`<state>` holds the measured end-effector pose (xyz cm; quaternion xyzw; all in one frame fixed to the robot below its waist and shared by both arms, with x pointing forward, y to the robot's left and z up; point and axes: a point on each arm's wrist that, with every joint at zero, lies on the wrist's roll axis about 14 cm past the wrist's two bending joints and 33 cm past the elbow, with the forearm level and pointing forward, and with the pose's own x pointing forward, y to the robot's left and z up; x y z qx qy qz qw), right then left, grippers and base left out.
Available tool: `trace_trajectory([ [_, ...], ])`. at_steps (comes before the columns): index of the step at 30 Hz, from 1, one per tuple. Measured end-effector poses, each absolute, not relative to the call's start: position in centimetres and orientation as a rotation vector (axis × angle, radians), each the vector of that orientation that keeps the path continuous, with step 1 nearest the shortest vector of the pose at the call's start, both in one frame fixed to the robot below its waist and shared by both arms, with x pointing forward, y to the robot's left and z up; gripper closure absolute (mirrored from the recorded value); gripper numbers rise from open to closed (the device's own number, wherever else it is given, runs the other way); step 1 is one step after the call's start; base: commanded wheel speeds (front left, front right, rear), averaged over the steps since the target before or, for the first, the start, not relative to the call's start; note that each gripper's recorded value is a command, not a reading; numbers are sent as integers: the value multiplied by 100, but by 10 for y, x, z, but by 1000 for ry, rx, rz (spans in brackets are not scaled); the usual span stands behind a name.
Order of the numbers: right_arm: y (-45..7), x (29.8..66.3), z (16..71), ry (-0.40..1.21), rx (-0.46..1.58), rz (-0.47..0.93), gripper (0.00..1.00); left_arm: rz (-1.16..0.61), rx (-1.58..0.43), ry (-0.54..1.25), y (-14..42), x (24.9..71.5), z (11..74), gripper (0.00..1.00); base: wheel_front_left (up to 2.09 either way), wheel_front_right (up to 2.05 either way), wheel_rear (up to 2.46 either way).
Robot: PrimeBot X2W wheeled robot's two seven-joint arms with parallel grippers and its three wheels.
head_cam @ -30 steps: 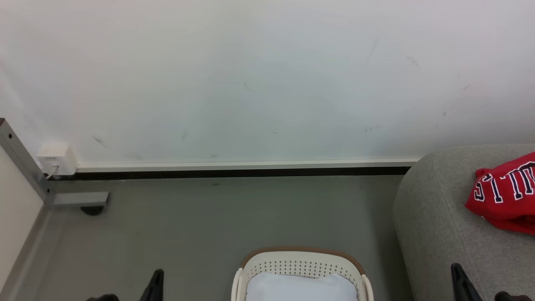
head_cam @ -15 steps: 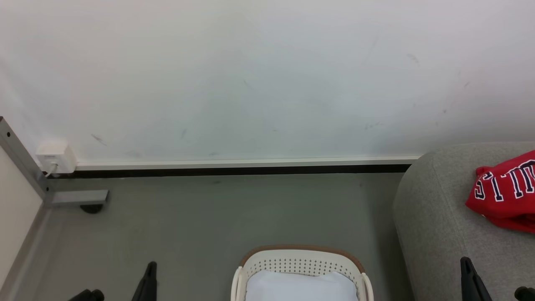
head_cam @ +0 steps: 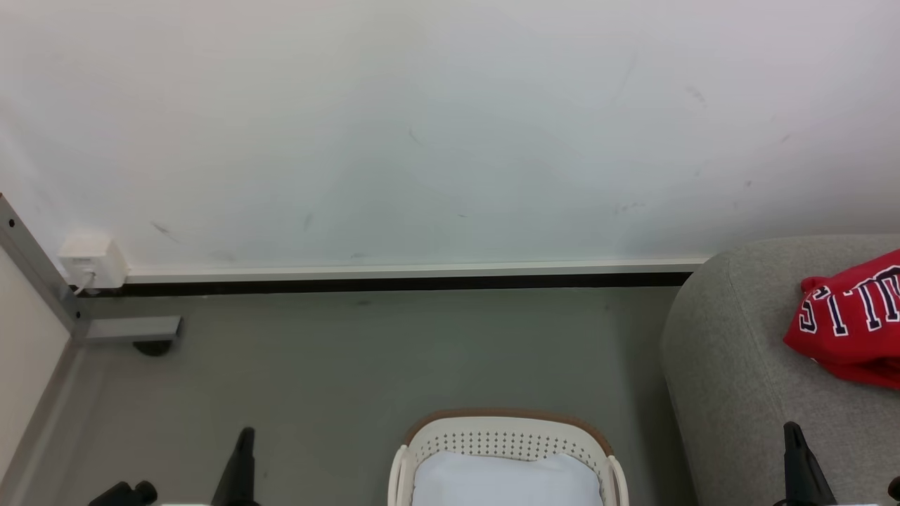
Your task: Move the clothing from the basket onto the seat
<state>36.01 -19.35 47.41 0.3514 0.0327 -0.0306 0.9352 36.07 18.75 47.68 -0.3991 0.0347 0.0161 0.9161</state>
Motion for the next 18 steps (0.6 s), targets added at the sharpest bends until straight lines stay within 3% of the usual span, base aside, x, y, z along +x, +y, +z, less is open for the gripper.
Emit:
trace_trajectory([
  [18,-196,368,481,55,952,-71,100,49,-1026,65,192,368,482,100,0,0,0],
])
